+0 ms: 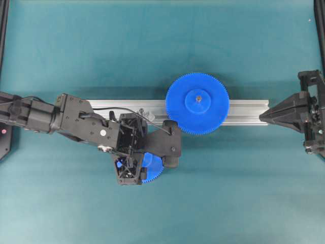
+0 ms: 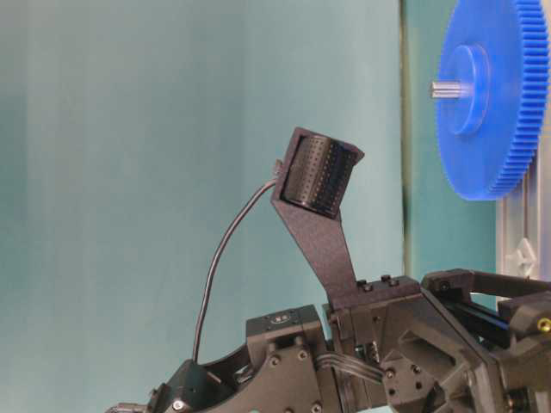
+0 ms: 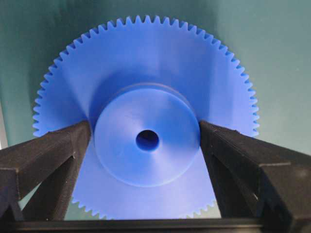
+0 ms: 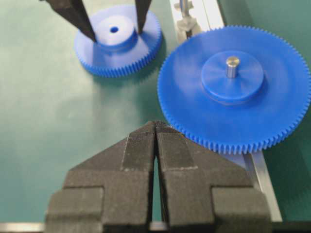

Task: Insert the small gear onto the shaft.
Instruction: 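Close the left gripper around the blue gear's hub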

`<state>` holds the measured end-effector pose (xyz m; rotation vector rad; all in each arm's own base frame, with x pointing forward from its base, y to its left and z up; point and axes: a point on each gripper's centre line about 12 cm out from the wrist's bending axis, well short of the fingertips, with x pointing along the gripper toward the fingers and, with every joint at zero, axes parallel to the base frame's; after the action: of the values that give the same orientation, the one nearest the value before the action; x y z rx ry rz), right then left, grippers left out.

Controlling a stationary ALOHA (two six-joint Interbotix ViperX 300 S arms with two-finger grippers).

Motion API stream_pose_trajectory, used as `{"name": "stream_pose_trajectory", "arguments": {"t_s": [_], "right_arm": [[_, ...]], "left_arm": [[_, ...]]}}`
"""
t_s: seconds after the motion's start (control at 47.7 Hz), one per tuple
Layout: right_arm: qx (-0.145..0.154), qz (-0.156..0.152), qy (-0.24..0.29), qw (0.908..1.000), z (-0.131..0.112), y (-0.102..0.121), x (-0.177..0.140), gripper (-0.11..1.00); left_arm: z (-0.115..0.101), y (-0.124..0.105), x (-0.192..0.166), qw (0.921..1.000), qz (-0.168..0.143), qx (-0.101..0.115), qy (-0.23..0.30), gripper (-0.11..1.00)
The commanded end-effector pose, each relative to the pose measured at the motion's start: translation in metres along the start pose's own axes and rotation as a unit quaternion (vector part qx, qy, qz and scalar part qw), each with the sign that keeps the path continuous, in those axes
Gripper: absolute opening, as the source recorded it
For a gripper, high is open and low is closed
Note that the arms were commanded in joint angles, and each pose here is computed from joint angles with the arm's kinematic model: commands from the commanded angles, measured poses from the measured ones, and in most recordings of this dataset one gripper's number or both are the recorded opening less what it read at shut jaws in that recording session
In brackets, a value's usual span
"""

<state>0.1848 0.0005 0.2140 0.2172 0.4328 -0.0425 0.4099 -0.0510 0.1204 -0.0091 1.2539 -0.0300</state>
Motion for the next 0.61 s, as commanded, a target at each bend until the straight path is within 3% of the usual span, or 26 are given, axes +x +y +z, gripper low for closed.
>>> {"name": "stream_pose_trajectory", "arguments": {"t_s": [0.0, 0.398, 0.587], "right_arm": [[0.005, 0.001, -0.008, 1.0, 0.0049, 0.0007, 0.0002, 0.04], [0.006, 0.001, -0.006, 1.0, 0.0041, 0.0006, 0.0006, 0.04], [0.005, 0.0, -0.005, 1.0, 0.003, 0.0003, 0.0005, 0.04]], "left_arm": [[0.0029, -0.0008, -0.0032, 1.0, 0.0, 0.001, -0.005, 0.92], [0.002, -0.0007, -0.0017, 1.0, 0.0, 0.0, -0.002, 0.89], [0.0018, -0.0007, -0.0032, 1.0, 0.0, 0.0, 0.0, 0.7]]}}
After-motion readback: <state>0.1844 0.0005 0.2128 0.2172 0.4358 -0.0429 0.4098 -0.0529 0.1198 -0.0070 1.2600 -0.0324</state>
